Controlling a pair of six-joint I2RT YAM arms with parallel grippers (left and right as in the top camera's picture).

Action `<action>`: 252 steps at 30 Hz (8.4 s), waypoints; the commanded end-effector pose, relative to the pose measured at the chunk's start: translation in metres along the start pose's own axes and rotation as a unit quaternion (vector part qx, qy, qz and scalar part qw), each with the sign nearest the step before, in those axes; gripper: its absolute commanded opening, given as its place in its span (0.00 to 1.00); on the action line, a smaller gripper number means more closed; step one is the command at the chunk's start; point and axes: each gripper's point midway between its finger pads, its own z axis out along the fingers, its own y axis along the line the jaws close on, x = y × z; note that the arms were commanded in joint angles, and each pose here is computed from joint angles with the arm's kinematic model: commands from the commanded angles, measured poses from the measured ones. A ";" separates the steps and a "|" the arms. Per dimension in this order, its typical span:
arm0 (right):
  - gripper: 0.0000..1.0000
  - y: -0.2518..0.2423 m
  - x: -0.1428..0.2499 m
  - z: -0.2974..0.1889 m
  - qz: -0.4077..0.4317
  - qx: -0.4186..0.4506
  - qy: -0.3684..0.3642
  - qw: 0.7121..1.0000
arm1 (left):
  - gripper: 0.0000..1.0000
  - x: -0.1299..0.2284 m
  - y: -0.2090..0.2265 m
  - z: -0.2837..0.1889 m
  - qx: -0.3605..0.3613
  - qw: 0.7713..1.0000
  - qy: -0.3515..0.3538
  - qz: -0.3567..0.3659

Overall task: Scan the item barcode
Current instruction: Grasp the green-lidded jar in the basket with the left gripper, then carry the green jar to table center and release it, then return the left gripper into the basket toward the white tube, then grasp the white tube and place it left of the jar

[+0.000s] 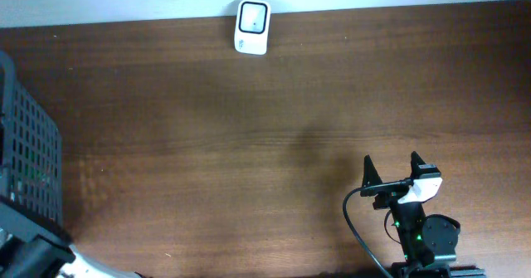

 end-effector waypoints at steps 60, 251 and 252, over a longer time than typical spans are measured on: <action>0.98 0.000 0.003 0.000 0.004 -0.003 0.002 1.000 | 0.41 -0.016 -0.137 -0.322 0.205 0.945 -0.216 0.139; 0.98 0.000 0.003 0.000 0.004 -0.003 0.002 1.000 | 0.00 0.248 -0.371 -0.172 0.181 0.900 0.028 0.395; 0.99 0.000 0.003 0.000 0.004 -0.003 0.002 1.000 | 0.00 0.263 -0.375 -0.153 0.172 0.901 0.045 0.396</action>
